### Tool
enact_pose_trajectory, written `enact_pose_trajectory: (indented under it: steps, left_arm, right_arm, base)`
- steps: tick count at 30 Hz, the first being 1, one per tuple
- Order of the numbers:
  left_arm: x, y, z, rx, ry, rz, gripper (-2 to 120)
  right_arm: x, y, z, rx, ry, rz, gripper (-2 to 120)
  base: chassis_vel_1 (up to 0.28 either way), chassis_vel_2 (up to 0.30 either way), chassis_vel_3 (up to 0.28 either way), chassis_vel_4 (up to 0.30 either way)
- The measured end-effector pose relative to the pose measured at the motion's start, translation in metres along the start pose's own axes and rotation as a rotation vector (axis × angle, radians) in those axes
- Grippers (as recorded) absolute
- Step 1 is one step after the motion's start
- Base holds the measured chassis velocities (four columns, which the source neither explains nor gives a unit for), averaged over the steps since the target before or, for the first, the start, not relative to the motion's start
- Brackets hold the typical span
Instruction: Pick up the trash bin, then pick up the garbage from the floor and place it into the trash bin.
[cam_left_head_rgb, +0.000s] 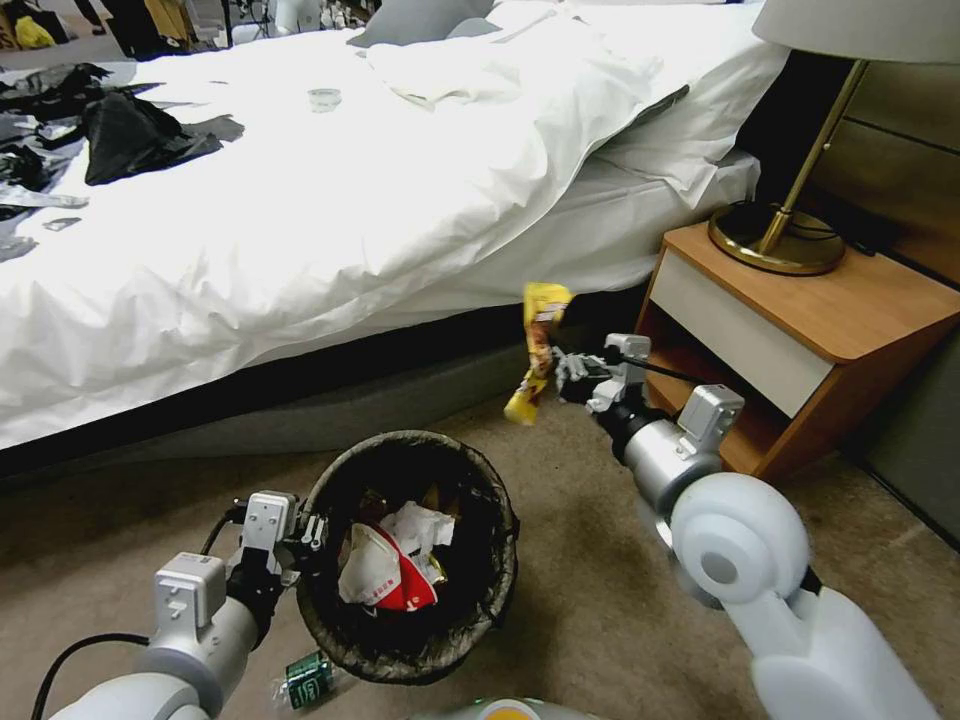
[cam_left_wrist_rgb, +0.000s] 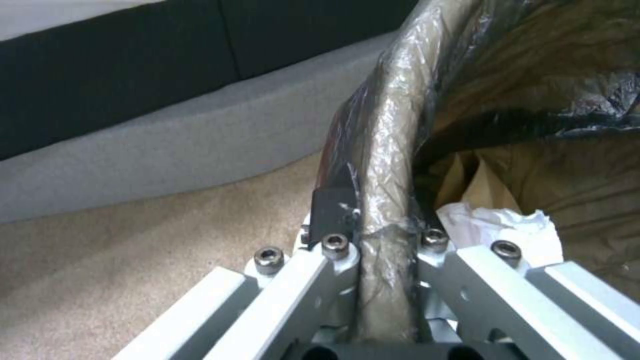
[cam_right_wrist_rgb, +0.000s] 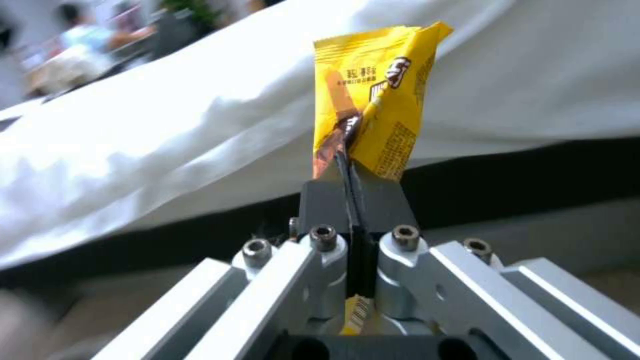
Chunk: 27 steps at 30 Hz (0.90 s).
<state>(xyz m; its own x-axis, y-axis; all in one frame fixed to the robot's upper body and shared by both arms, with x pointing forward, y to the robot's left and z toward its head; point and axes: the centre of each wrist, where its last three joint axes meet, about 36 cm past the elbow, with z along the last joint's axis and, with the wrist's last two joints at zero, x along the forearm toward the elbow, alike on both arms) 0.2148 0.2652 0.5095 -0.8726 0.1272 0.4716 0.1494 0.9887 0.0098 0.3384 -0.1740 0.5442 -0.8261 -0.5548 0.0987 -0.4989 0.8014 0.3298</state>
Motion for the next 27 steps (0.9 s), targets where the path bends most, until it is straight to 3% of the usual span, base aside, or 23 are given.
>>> enact_pose_trajectory:
  steps: [8, 11, 27]
  left_arm:
    - [0.0, 0.0, 0.0, 0.002, -0.003, -0.003, 1]
    - [-0.001, 0.0, -0.001, 0.001, -0.006, -0.006, 1]
    - [-0.001, 0.001, -0.002, 0.003, -0.012, -0.011, 1]
  right_arm:
    - [-0.001, 0.027, 0.009, 0.033, 0.087, -0.154, 0]
    - [-0.001, 0.045, 0.024, 0.042, 0.167, -0.233, 0]
    - [-0.003, 0.079, 0.069, 0.099, 0.343, -0.308, 0]
  base:
    - [0.0, 0.0, 0.0, 0.0]
    - [0.0, 0.0, 0.0, 0.0]
    - [0.0, 0.0, 0.0, 0.0]
